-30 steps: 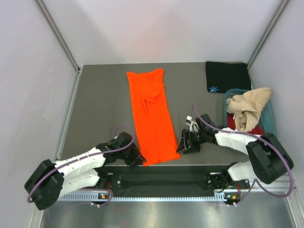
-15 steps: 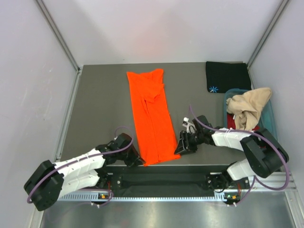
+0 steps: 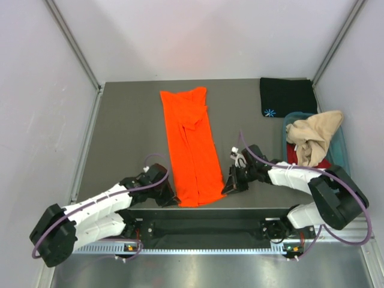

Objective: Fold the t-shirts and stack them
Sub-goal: Fold the tshirt

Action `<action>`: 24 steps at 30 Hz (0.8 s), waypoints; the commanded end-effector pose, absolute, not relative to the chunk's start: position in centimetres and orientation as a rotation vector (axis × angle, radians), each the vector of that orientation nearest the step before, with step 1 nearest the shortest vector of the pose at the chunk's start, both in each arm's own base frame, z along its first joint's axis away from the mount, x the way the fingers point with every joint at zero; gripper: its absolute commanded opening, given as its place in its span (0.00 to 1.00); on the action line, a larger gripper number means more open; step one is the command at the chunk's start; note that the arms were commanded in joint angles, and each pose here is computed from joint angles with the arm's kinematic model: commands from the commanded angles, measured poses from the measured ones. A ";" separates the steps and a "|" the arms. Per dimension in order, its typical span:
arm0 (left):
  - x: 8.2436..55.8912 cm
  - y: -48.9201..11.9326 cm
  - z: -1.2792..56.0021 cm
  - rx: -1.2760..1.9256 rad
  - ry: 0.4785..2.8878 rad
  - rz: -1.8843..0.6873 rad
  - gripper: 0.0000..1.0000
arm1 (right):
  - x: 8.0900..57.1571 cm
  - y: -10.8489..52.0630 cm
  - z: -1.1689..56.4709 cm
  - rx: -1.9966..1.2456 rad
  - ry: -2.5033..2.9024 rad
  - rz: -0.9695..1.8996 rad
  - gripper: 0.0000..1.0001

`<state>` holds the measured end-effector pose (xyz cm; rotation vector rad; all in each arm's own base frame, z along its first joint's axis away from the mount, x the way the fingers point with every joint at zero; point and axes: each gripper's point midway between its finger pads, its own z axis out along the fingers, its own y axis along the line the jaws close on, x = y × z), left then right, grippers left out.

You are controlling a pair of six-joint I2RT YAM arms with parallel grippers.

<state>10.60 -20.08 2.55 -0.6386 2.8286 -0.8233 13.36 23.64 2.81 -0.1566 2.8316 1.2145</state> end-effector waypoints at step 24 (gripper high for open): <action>35.1 -16.6 10.7 -0.509 2.714 -0.573 0.00 | 35.3 31.6 12.7 -0.368 2.599 1.141 0.00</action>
